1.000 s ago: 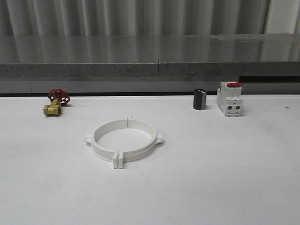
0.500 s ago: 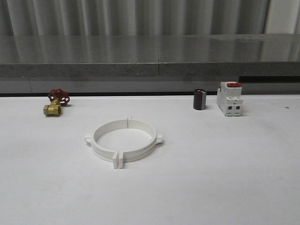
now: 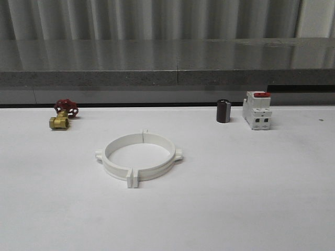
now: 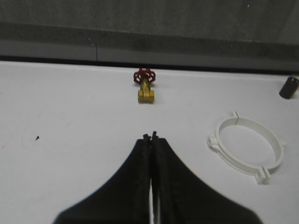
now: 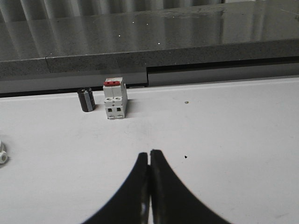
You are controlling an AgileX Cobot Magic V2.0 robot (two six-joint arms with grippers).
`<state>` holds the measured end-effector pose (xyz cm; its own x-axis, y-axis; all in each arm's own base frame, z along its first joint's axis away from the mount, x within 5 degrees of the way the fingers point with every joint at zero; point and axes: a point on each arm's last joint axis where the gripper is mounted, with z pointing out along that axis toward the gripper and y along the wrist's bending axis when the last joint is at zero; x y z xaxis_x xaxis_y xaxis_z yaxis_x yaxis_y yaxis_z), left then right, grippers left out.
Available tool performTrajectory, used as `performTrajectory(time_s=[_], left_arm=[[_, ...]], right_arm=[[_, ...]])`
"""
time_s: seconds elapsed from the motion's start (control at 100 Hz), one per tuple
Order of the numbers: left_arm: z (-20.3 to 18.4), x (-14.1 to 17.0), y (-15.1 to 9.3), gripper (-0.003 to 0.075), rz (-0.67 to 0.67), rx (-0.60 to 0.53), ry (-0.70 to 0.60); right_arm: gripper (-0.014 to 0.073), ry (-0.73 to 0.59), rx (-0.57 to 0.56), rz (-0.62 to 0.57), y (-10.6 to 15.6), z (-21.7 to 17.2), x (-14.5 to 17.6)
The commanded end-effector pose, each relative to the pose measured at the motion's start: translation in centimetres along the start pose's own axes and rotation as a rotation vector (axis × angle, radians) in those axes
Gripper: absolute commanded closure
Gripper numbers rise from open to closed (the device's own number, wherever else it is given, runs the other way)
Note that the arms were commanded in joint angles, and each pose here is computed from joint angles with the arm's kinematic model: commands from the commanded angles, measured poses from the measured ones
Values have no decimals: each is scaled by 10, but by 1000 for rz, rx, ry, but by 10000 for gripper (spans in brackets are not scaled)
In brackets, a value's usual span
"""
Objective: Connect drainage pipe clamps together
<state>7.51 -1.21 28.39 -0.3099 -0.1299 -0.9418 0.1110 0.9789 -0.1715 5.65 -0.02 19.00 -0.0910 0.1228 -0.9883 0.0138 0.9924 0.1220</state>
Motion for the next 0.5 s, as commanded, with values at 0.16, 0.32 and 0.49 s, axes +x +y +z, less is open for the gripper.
performTrajectory(time_s=[0.16,0.32,0.49], left_arm=[[-9,22,10,740,-15,-47,-245],[-10,50,15,740,8,-47,-299],[-7,66,16,740,36,-39,-309]], right_arm=[[663,-117,-10,-13,1,-3,-13],[663,-117,-10,-13,1,-3,-13],[663,-116,-9,-13,1,-3,-13]])
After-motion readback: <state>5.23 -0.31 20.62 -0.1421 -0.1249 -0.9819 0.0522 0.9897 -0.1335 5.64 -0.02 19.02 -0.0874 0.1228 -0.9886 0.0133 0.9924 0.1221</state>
